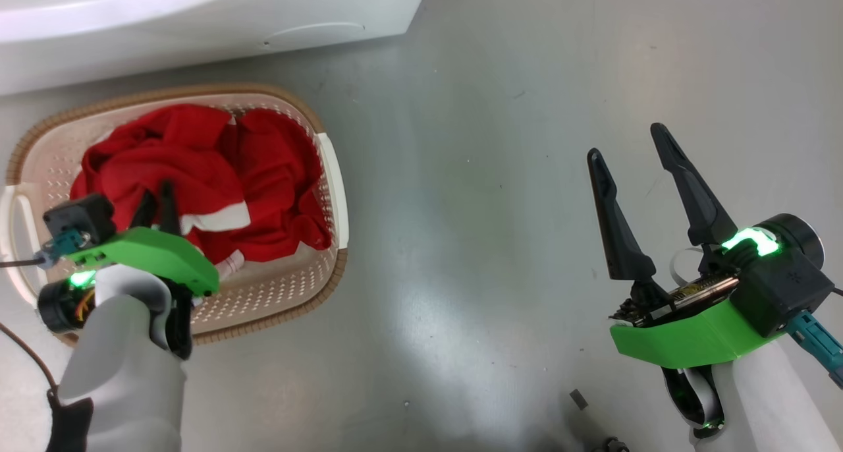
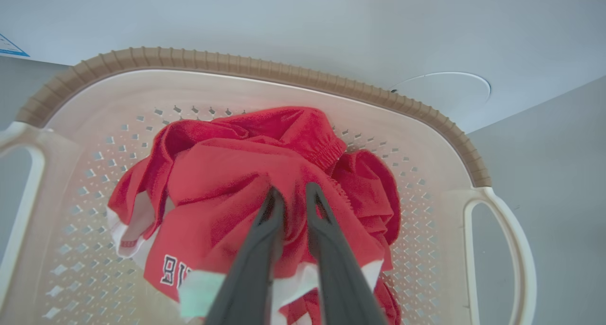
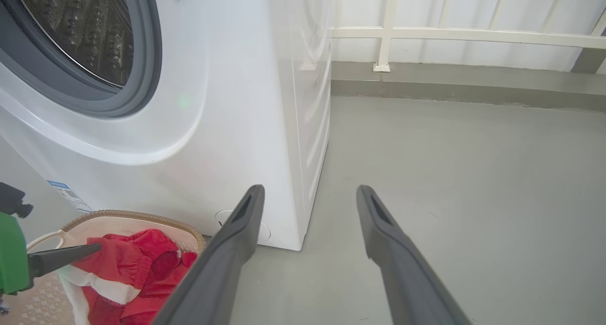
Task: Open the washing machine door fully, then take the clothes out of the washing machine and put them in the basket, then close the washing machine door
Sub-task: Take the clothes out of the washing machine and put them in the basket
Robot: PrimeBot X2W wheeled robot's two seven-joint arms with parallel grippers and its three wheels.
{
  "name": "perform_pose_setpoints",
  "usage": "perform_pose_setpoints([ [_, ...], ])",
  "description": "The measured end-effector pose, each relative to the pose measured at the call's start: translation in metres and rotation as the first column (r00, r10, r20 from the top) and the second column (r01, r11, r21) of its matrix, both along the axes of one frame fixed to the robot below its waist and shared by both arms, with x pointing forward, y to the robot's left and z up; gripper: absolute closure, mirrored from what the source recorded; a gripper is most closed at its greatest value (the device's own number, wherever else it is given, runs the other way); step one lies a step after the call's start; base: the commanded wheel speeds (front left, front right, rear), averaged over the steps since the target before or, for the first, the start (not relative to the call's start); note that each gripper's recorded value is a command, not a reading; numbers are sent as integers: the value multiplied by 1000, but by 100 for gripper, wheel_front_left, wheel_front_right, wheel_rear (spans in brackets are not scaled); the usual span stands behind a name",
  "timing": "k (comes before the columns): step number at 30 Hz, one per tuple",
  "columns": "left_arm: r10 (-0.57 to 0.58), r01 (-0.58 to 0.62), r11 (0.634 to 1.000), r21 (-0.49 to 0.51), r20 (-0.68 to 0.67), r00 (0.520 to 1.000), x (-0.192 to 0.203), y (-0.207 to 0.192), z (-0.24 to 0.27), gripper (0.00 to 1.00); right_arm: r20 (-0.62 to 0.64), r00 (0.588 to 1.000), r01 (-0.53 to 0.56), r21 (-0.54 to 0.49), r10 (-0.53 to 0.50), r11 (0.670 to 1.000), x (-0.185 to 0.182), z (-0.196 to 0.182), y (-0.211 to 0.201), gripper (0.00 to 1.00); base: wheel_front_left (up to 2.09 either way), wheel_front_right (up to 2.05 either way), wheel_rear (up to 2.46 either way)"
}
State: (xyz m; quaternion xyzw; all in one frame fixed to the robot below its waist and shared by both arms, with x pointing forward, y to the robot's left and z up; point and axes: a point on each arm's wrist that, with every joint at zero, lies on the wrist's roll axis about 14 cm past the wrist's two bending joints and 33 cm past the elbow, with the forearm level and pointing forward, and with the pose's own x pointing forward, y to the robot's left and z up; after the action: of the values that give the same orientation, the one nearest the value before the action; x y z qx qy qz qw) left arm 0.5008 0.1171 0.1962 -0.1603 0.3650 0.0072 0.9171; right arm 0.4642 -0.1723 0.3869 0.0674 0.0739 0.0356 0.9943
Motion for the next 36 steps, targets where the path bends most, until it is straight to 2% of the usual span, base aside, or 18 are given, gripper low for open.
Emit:
perform_pose_setpoints([
  [8,-5,7,1000,-28,66,998,0,-3,24,0,35,999,-3,5,3,1000,0,16,1,0,0,0,0],
  [18,-14,16,1000,-7,241,970,-3,7,81,0,93,996,-2,12,1,1000,-6,45,2,0,0,0,0],
  [23,1,9,1000,-26,379,925,1,9,129,0,106,994,1,17,-2,1000,-17,56,2,0,0,0,0],
  [28,13,11,999,-43,512,859,-2,10,182,0,139,990,0,16,-3,1000,-25,72,2,0,0,0,0],
  [36,-14,-15,999,37,660,751,-24,16,252,0,180,984,17,4,-17,1000,-43,93,-3,0,0,0,0],
])
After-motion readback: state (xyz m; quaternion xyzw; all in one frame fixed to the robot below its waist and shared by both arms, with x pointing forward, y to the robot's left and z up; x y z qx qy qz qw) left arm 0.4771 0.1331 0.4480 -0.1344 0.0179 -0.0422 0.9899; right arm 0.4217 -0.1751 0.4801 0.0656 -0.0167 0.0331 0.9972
